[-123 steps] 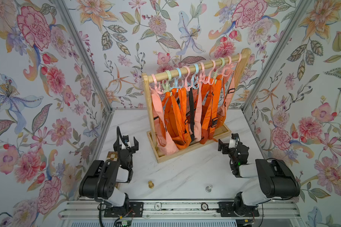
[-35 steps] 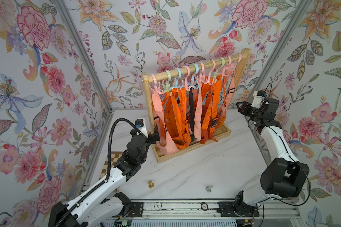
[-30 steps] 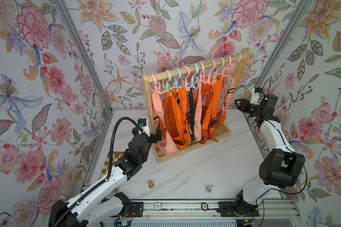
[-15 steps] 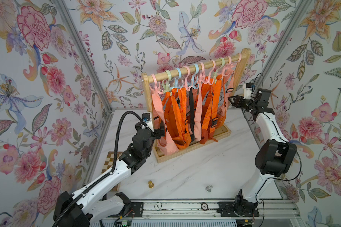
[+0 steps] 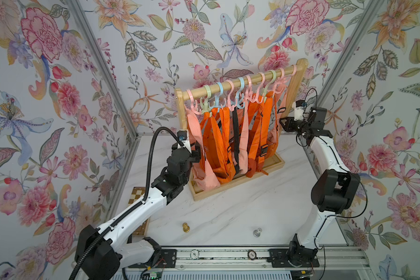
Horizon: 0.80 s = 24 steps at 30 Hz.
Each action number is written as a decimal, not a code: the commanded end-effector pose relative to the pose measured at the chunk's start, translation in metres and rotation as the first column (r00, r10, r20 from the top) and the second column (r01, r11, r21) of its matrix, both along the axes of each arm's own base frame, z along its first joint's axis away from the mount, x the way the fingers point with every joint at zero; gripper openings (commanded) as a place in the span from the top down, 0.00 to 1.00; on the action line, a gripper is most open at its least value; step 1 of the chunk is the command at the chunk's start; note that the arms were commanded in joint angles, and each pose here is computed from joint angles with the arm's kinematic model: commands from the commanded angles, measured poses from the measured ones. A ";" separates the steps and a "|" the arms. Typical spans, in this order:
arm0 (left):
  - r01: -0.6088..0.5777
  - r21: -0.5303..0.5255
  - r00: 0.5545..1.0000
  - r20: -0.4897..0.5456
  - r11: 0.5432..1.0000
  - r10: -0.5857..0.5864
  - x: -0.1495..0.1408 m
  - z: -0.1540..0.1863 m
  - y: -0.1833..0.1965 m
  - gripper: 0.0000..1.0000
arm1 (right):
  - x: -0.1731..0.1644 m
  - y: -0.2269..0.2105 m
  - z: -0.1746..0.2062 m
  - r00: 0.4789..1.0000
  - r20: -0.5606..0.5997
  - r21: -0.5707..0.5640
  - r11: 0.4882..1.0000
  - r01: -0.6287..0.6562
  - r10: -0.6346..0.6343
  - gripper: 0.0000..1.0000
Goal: Take the bag off the hook
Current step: Move the clothesline to the center of the board.
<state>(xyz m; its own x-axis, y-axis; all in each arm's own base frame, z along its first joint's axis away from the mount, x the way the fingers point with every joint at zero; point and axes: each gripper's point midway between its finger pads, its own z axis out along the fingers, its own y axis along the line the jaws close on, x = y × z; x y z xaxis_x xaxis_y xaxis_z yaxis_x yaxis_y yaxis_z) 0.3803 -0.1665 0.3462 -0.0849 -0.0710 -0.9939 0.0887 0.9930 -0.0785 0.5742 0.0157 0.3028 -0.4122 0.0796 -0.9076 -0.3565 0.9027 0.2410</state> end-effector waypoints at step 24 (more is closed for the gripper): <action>-0.022 -0.073 1.000 0.006 0.997 0.022 0.114 -0.018 0.075 0.35 | -0.021 0.062 -0.010 0.998 -0.042 0.110 0.993 -0.037 0.042 0.84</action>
